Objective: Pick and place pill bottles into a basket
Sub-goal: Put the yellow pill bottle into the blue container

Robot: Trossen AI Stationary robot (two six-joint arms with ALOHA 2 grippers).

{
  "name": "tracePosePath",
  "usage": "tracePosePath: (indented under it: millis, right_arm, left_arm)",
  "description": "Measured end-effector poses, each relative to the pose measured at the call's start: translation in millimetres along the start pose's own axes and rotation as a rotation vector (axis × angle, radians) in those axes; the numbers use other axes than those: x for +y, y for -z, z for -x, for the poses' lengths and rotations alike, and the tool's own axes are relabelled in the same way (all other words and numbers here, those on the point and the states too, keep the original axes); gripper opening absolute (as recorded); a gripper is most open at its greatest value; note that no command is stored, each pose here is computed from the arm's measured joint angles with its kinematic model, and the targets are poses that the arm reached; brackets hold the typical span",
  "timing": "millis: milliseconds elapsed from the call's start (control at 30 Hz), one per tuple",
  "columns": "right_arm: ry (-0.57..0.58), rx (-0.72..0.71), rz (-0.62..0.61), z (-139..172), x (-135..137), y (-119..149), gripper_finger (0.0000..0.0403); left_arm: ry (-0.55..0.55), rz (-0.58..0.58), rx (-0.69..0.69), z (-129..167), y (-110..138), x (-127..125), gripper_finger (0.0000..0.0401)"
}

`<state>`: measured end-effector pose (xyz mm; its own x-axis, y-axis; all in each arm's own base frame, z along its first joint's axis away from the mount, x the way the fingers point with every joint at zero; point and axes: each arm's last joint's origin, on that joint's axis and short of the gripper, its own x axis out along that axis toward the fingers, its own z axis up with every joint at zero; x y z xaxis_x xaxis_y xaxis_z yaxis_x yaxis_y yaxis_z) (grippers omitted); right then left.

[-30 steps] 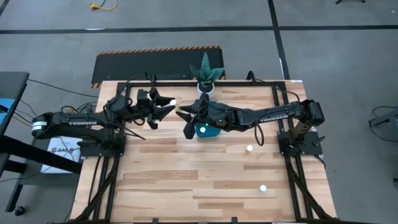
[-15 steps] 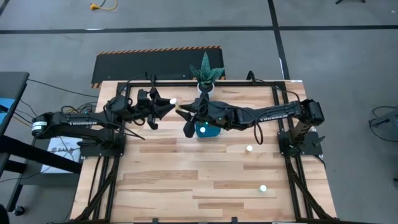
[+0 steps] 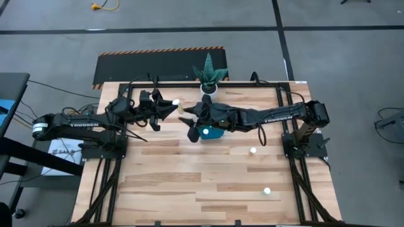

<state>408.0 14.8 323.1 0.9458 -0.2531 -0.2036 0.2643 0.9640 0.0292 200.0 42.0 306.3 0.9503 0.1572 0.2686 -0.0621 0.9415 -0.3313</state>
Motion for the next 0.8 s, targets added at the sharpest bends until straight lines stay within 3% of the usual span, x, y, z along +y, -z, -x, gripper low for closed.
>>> tracePosePath:
  millis: [267,433,667,800]
  right_arm:
    - [0.174,0.392,0.003,13,-37,28,0.0288]
    - [0.265,0.552,-0.001,46,-63,20,0.0333]
    - [0.417,0.566,0.005,94,-82,-2,0.0352]
    - [0.446,0.548,-0.017,113,-85,-11,0.0347]
  left_arm:
    - [-0.004,-0.001,-0.001,0,0,0,0.0065]
    - [-0.017,0.005,0.117,-6,16,6,0.0064]
    - [-0.019,0.001,0.236,-29,57,18,0.0065]
    - [-0.017,-0.004,0.282,-41,84,24,0.0065]
